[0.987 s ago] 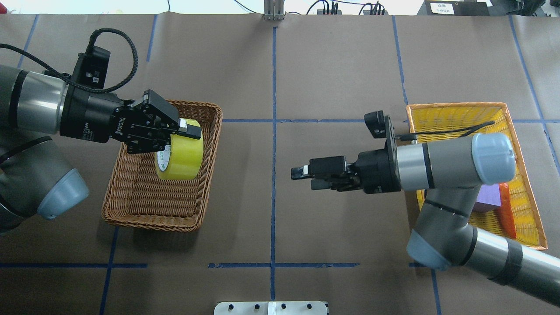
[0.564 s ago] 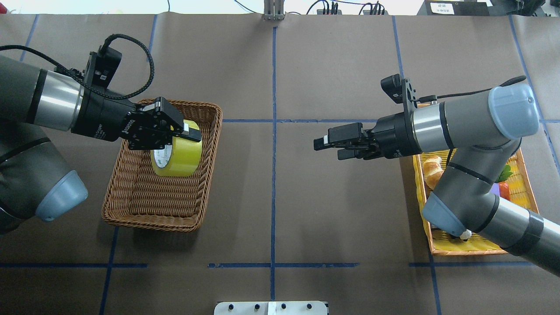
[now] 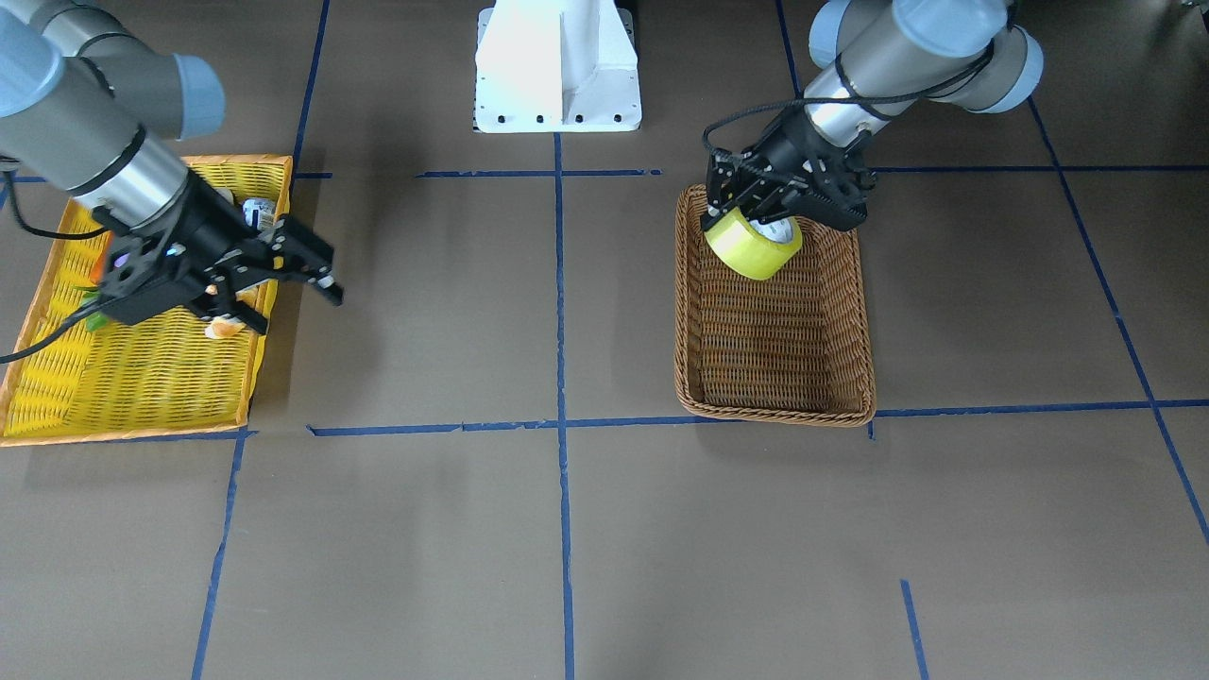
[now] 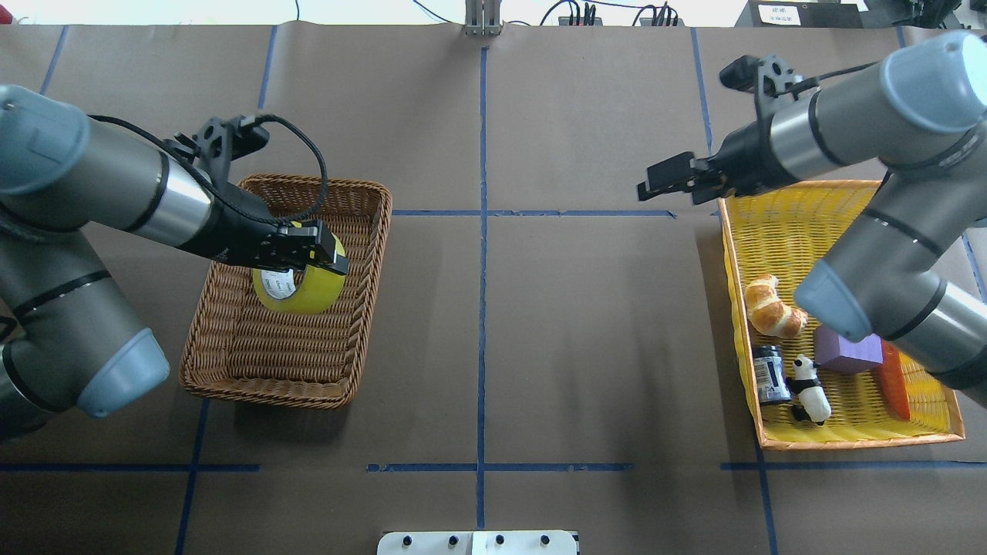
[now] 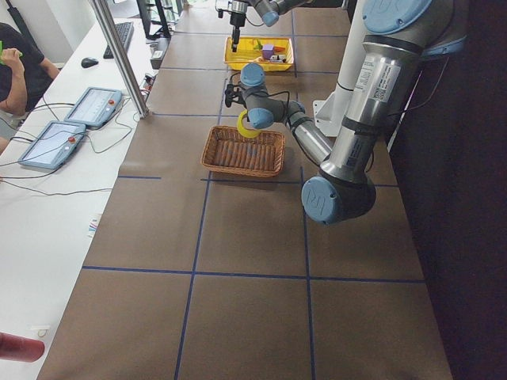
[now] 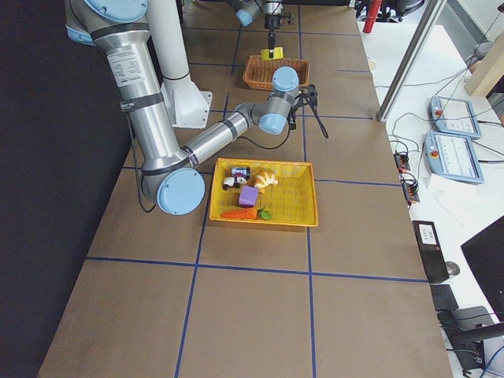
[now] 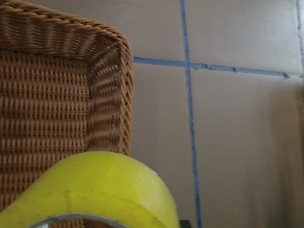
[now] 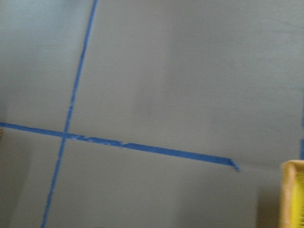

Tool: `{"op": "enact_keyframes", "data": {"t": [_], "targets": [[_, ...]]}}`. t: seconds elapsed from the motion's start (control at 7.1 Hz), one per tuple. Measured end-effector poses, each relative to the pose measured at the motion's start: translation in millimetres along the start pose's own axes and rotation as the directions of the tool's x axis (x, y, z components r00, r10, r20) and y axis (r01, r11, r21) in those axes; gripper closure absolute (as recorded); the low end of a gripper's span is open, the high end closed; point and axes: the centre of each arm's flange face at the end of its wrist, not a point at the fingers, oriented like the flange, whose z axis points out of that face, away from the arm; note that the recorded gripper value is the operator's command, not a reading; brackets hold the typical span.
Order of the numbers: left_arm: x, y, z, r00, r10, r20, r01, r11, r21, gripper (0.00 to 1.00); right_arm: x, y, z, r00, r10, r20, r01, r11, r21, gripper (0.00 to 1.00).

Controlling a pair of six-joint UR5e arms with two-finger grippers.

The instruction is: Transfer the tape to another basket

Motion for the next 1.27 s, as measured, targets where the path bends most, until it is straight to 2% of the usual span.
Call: {"op": "enact_keyframes", "data": {"t": [0.14, 0.28, 0.42, 0.56, 0.7, 0.99, 1.27], "targets": [[-7.2, 2.1, 14.8, 0.994, 0.066, 0.089, -0.066, 0.998, -0.001, 0.96, 32.3, -5.6, -7.8, 0.997, -0.024, -0.068, 0.022, 1.0, -0.02, 0.0], [-14.3, 4.8, 26.6, 0.979, 0.116, 0.166, -0.115, 0.993, -0.018, 0.96, 62.8, -4.7, -14.8, 0.993, -0.043, -0.109, 0.038, 0.998, -0.04, 0.0], [-19.2, 9.6, 39.8, 0.958, 0.165, 0.233, -0.162, 0.986, -0.034, 0.93, 88.0, -3.5, -24.0, 0.991, -0.043, -0.125, 0.036, 0.998, -0.055, 0.0], [-21.3, 16.1, 53.1, 0.936, 0.208, 0.283, -0.204, 0.978, -0.045, 0.7, 109.8, -4.0, -36.1, 0.992, -0.022, -0.128, 0.014, 0.998, -0.064, 0.0], [-23.6, 20.0, 61.7, 0.922, 0.23, 0.312, -0.224, 0.973, -0.054, 0.01, 132.0, -3.4, -48.5, 0.991, -0.011, -0.135, 0.002, 0.998, -0.069, 0.0], [-24.9, 20.8, 64.5, 0.914, 0.239, 0.328, -0.236, 0.97, -0.052, 0.0, 173.0, 2.7, -66.0, 0.987, -0.039, -0.159, 0.027, 0.997, -0.077, 0.0], [-25.6, 11.7, 47.3, 0.919, 0.222, 0.325, -0.221, 0.974, -0.041, 0.0, 201.6, 2.9, -82.2, 0.979, -0.076, -0.188, 0.057, 0.993, -0.101, 0.0]]}}
